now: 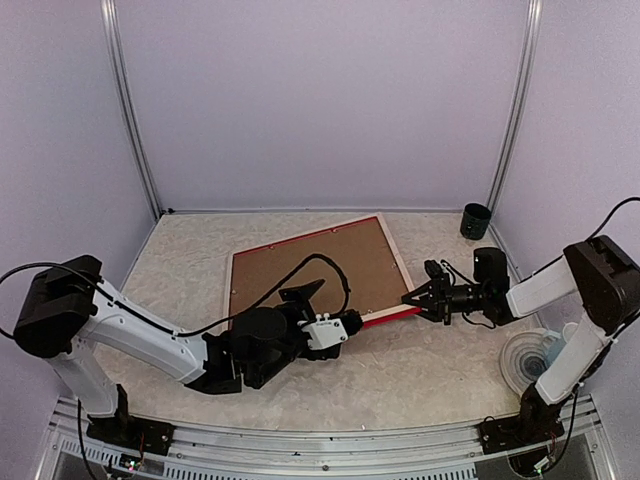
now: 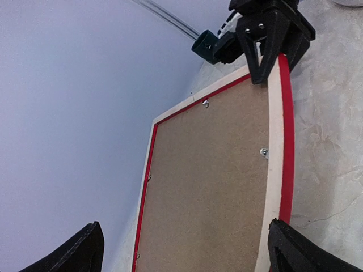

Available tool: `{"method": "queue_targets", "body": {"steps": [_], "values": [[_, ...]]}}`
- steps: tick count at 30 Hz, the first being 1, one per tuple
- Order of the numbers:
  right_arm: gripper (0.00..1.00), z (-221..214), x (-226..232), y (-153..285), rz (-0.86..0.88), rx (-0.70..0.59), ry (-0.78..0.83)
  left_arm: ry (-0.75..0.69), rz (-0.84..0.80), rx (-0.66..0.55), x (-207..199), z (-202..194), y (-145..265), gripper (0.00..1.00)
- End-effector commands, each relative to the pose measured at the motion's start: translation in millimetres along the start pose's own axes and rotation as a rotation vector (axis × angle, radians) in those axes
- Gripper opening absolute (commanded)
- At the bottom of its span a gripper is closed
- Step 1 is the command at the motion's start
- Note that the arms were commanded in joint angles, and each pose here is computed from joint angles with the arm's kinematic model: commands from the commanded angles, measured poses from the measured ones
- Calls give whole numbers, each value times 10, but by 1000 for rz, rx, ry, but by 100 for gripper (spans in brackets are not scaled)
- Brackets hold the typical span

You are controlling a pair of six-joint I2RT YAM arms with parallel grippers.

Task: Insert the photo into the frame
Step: Pass from the right arm to the left

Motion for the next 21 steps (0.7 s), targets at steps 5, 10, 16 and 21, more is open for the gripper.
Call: {"method": "queue_targets", "body": {"steps": [5,10,16,21], "values": [[22,219,256,25,-30,-42,53,-159,-130,-17,-361,32,37,99],[22,261,326,50,-41,-61,43,-247,-139,51,-488,-100,-11,99],[22,293,461,73,-26,-80,36,-321,-87,130,-537,-258,-119,93],[23,313,564,63,-2,-84,34,-362,-16,157,-535,-348,-192,86]]}}
Point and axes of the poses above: each gripper's point midway between its finger pads, its own y axis back along the fingers, its own x axis along the line the jaws close on, z = x × y, the point moved 1 cm from there along y, back along the fingers, and after that the axes turned 9 degrees about y, right-handed, at the moved point
